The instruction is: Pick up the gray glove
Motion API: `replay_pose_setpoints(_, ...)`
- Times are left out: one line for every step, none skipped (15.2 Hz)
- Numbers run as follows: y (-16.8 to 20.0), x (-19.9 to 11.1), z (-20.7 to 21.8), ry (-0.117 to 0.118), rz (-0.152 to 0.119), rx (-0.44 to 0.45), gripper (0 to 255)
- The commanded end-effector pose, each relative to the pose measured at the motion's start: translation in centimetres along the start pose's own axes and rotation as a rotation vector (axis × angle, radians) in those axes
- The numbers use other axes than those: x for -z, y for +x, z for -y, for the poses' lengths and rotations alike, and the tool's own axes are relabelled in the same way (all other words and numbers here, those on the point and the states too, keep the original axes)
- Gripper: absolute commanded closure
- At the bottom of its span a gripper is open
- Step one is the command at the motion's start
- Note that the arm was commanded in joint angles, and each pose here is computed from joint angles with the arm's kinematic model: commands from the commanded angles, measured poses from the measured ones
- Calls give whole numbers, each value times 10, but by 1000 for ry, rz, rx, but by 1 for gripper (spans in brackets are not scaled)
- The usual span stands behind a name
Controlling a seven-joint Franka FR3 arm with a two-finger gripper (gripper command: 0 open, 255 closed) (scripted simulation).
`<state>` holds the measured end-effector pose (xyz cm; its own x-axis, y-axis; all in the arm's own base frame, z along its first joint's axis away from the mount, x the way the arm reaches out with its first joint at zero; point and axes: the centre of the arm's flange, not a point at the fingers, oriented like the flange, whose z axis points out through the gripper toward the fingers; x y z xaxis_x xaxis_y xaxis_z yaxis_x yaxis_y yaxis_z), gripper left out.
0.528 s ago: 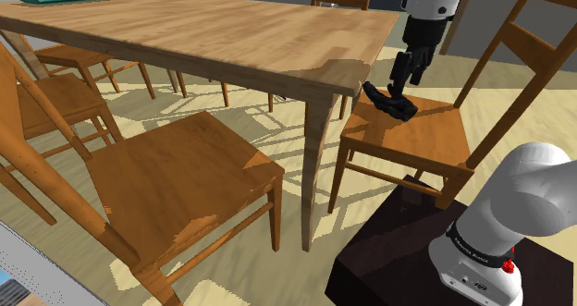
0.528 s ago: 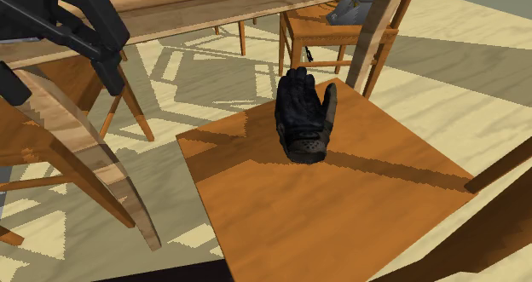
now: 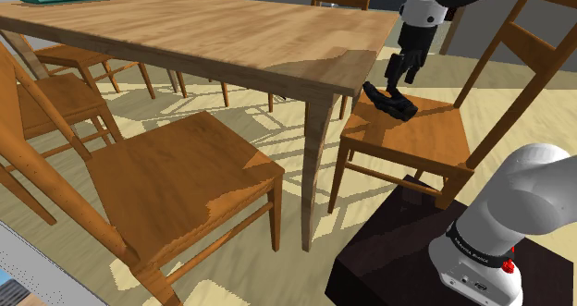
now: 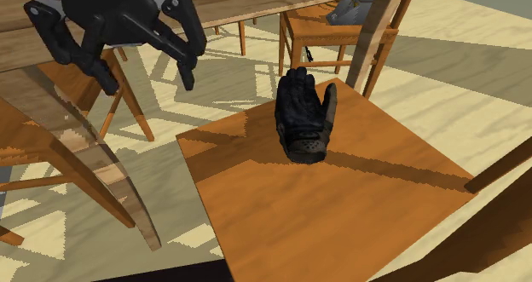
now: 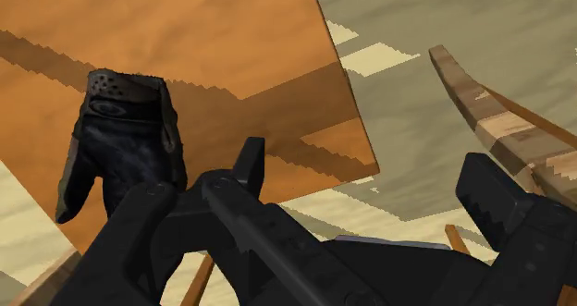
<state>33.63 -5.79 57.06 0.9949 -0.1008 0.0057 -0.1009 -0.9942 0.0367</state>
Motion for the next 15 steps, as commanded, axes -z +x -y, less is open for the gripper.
replay_pose_setpoints(12, -9, -22, 1, -13, -20, 0)
replay_pose_setpoints(17, -14, -32, 1, -19, -30, 0)
replay_pose_setpoints(23, -18, -43, 2, -24, -40, 0)
replay_pose_setpoints(29, -22, -54, 3, -30, -50, 0)
replay_pose_setpoints(34, -27, -64, 4, -35, -60, 0)
replay_pose_setpoints(40, -31, -75, 4, -41, -70, 0)
replay_pose_setpoints(45, -36, -86, 5, -47, -80, 0)
replay_pose_setpoints(51, -40, -97, 6, -52, -90, 0)
replay_pose_setpoints(56, -44, -108, 6, -58, -100, 0)
replay_pose_setpoints(61, -48, -119, 7, -64, -110, 0)
replay_pose_setpoints(66, -53, -130, 8, -69, -120, 0)
replay_pose_setpoints(71, -57, -141, 9, -75, -130, 0)
replay_pose_setpoints(76, -61, -152, 9, -81, -140, 0)
replay_pose_setpoints(81, -65, -163, 10, -86, -150, 0)
replay_pose_setpoints(85, -69, -174, 11, -92, -160, 0)
